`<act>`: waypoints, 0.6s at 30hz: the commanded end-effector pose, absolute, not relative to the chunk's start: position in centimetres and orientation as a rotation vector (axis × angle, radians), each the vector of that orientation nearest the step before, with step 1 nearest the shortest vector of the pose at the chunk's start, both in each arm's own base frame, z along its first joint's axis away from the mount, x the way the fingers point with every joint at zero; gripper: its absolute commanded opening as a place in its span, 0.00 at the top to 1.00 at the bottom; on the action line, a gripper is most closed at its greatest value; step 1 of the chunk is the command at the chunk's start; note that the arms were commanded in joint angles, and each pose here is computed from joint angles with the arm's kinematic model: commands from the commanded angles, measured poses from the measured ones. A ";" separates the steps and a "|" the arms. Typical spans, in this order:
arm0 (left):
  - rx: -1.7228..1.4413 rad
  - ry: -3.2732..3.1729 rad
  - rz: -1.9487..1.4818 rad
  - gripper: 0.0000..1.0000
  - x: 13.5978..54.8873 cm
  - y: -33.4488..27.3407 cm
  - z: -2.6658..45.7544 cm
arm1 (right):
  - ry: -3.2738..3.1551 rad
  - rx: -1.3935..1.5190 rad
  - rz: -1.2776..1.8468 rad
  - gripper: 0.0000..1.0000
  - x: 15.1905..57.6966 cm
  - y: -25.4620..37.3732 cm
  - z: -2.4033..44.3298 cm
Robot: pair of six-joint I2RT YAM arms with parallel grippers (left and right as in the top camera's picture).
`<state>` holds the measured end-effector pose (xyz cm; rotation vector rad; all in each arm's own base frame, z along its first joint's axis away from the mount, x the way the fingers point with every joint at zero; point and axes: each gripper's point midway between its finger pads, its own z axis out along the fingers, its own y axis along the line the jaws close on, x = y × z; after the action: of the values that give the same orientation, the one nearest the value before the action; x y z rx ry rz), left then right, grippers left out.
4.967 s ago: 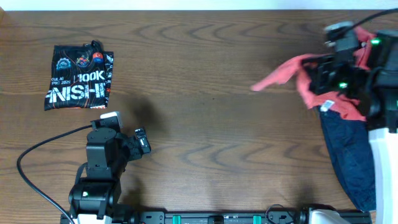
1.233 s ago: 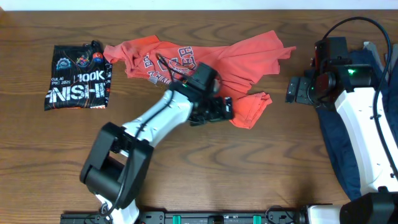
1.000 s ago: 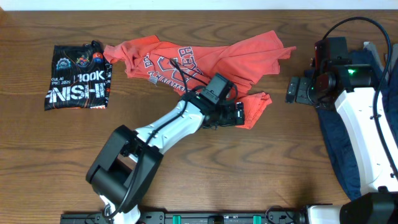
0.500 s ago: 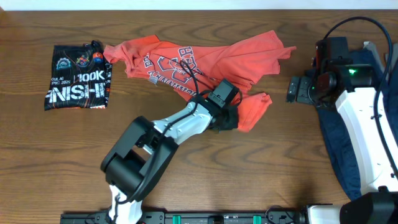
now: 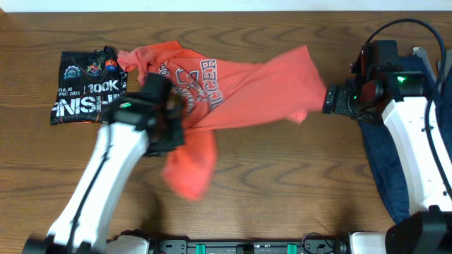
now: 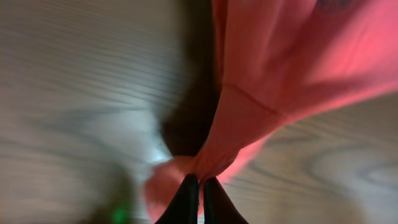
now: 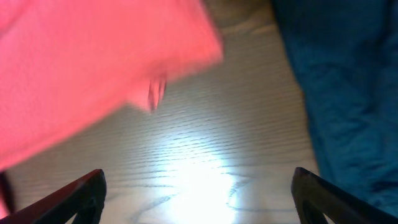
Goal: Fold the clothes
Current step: 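Grasp the shirt's bottom corners with left and right grippers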
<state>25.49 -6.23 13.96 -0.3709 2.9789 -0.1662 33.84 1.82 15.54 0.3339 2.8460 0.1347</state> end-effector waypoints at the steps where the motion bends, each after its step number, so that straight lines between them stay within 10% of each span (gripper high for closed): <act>1: -0.402 2.925 -0.066 0.94 25.2 -3.7 15.2 | 2.898 0.345 0.281 0.09 34.0 3.4 14.2; 18: -0.352 2.971 -0.052 0.94 23.7 -4.3 15.3 | 3.257 0.735 0.418 0.08 27.2 9.3 3.6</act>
<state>23.65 -4.57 15.20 -0.3684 2.9744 -0.0815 28.56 8.81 4.91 0.5407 3.2361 0.4026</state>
